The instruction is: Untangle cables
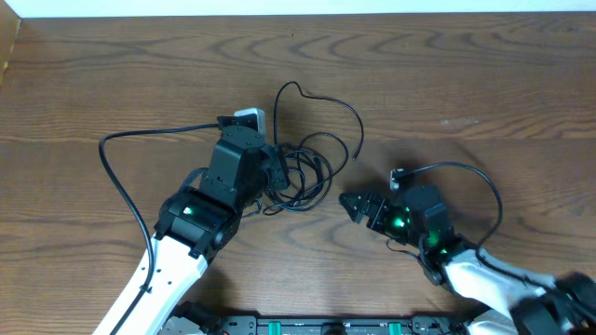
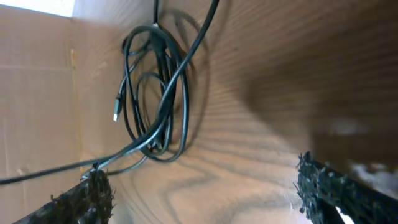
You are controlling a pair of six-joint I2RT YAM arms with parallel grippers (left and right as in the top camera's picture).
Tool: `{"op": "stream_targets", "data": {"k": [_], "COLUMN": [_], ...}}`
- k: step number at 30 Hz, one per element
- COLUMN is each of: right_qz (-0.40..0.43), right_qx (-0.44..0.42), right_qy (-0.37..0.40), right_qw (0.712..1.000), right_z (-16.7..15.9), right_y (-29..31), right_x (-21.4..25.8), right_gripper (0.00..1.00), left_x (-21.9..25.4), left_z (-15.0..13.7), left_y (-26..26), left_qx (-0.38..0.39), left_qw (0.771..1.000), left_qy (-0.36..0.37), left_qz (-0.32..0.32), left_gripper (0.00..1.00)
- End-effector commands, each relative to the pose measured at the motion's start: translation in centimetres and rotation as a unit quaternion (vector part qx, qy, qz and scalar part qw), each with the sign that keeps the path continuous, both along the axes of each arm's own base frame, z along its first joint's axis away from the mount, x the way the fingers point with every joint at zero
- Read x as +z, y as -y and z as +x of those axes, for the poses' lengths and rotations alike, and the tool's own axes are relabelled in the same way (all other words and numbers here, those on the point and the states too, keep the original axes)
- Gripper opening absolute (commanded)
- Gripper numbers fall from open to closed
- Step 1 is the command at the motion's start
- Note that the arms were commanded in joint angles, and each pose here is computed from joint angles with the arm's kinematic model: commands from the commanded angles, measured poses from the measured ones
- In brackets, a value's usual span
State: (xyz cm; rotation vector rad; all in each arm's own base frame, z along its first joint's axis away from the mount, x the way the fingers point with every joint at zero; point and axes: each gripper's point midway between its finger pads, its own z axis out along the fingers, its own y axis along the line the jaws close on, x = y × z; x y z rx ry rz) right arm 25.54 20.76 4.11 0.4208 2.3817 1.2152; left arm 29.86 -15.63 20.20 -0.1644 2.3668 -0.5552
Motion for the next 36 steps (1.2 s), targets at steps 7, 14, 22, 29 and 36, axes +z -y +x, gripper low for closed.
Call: {"op": "stream_targets", "data": {"k": [7,14,22,29,36], "right_qz": [0.034,0.015,-0.013,-0.060,-0.135], "right_qx": [0.006,0.010,0.001,-0.008,-0.014], "right_qy": [-0.034,-0.033,-0.049,-0.044,-0.001], "right_qw": [0.999,0.999,0.999,0.997,0.991], "right_z": [0.9,3.5,5.1,6.0,7.3], "right_y": [-3.2,-6.2,-6.6,-3.6,2.9], "right_x": [-1.6,-3.1,-6.2,-6.6,-1.9], "right_gripper": [0.88,0.77,0.29,0.01,0.01], "left_x": [-0.1,-0.2,-1.1,-2.5,-3.8], "left_z": [-0.3,-0.6,-1.4,-2.4,-2.6], "left_y": [0.5,0.8,0.4,-1.1,-6.5], "left_qx": [-0.011,-0.020,-0.020,-0.029,0.060], "left_qw": [1.000,1.000,0.999,0.997,0.982], "left_qy": [-0.009,-0.015,-0.038,-0.057,-0.065], "left_qz": [-0.013,-0.019,-0.007,0.049,0.168], "left_gripper": [0.08,0.08,0.08,0.08,0.08]}}
